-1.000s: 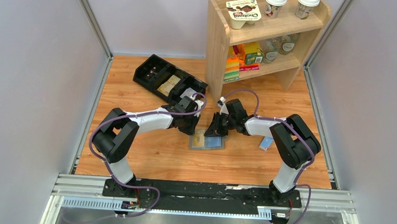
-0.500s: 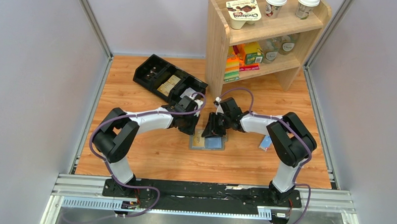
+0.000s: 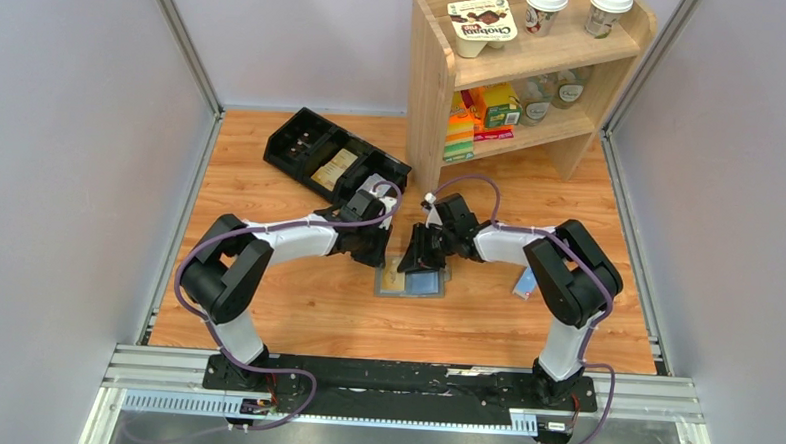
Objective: Take the credit cards out of the card holder
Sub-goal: Remove the credit card from the card holder.
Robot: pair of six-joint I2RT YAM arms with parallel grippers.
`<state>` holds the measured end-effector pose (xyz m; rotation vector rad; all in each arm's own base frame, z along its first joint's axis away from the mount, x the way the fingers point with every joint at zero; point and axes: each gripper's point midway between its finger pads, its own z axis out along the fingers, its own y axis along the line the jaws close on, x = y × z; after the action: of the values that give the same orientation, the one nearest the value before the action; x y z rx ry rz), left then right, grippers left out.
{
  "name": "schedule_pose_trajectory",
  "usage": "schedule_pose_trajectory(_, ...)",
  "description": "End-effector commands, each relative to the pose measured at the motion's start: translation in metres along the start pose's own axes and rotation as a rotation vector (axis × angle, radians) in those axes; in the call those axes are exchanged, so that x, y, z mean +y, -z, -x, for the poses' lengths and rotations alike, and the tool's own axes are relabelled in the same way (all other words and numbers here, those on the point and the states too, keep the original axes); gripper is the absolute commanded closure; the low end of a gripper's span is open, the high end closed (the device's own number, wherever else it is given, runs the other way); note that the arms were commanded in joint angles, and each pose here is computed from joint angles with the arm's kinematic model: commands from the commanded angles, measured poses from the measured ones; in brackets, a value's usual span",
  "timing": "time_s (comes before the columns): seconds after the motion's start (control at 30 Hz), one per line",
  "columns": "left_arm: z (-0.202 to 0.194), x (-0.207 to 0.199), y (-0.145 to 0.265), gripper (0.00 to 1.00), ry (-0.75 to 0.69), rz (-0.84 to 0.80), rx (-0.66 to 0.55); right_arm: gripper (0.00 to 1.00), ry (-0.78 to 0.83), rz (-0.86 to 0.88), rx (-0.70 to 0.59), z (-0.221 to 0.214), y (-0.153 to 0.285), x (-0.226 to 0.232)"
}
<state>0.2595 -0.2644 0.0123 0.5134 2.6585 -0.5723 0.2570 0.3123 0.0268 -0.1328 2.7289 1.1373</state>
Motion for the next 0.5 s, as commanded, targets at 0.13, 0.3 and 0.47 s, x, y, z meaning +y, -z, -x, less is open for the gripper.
schedule_pose_trajectory(0.13, -0.078, 0.014, -0.015, 1.00, 0.036, 0.043, 0.229, 0.80, 0.110, 0.197, -0.144, 0.016, 0.021, 0.043)
schedule_pose_trajectory(0.3, -0.076, 0.016, -0.012, 1.00, 0.029, 0.054, 0.222, 0.85, 0.136, 0.258, -0.193, 0.021, 0.030, 0.057)
schedule_pose_trajectory(0.47, -0.074, 0.015, -0.012, 1.00, 0.023, 0.052, 0.222, 0.88, 0.119, 0.276, -0.169, 0.018, 0.024, 0.056)
